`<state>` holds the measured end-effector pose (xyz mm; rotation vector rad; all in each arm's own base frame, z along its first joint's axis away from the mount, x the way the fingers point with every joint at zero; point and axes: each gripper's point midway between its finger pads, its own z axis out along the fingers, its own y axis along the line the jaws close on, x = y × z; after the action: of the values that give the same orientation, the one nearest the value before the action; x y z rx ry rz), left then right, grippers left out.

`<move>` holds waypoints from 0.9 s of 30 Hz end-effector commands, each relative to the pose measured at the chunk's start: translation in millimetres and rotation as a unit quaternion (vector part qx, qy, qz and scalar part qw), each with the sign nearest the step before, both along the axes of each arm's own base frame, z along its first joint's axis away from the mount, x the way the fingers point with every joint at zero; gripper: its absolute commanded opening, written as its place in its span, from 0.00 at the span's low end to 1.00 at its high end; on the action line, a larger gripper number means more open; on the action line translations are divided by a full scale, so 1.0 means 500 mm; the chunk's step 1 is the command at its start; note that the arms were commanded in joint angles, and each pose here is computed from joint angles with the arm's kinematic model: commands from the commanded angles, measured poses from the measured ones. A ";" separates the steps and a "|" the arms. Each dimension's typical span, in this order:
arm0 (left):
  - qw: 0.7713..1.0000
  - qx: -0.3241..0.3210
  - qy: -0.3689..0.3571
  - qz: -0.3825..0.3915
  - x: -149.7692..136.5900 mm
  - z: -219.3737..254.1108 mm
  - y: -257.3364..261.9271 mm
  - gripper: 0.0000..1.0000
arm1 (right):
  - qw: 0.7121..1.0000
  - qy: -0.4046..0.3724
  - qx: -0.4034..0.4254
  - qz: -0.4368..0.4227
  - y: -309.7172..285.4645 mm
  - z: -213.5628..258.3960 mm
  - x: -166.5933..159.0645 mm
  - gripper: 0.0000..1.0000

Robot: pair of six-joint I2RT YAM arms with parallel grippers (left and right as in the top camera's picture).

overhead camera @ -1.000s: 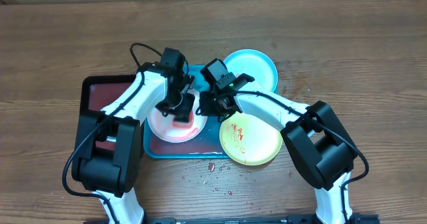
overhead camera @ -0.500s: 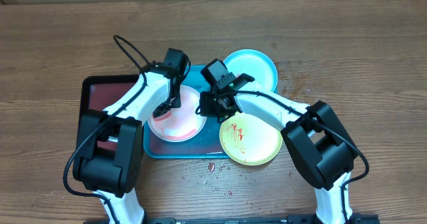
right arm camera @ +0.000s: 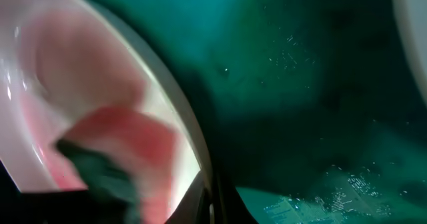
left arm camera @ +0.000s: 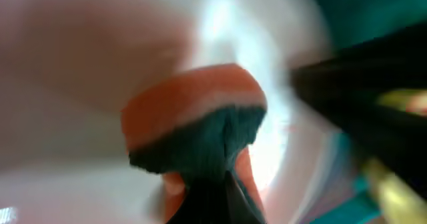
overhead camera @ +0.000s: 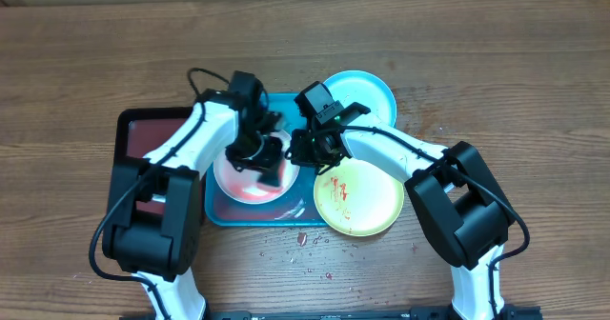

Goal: Clean dirty plates on tray and stack at the side
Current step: 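Scrub the white plate with the sponge while right gripper holds its rim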

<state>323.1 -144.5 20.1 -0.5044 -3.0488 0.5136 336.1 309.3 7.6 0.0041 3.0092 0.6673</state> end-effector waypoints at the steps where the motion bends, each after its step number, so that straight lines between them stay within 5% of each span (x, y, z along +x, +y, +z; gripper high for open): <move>1: 0.998 -0.055 -0.021 -0.017 0.019 -0.001 -0.048 0.04 | 0.999 0.012 -0.022 -0.019 -0.027 -0.028 -0.006 0.04; 5: 0.991 0.039 -0.086 0.093 0.105 -0.016 0.014 0.04 | 0.999 0.012 -0.022 -0.019 -0.028 -0.028 -0.006 0.04; 8: 0.961 0.139 -0.127 0.204 0.147 -0.017 0.102 0.04 | 1.000 0.012 -0.022 -0.018 -0.028 -0.028 -0.006 0.04; 12: 0.900 0.258 -0.140 0.321 0.137 -0.006 0.224 0.04 | 1.000 0.012 -0.022 -0.018 -0.028 -0.028 -0.006 0.04; 15: 0.885 0.296 -0.119 0.338 0.107 -0.005 0.263 0.04 | 1.000 0.011 -0.022 -0.018 -0.028 -0.028 -0.005 0.04; 19: 0.922 0.265 -0.040 0.280 0.048 -0.024 0.229 0.04 | 1.000 0.008 -0.020 -0.018 -0.025 -0.027 -0.003 0.04; 23: 0.980 0.139 0.049 0.136 -0.019 -0.030 0.126 0.04 | 1.000 0.008 -0.020 -0.018 -0.025 -0.027 -0.002 0.04; 27: 0.996 0.038 0.071 0.050 -0.045 -0.016 0.054 0.04 | 1.000 0.007 -0.019 -0.018 -0.024 -0.026 -0.001 0.04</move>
<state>320.1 -67.6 12.7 0.0086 -3.0700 -0.0120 338.8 308.0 6.9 0.0169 3.0010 0.6681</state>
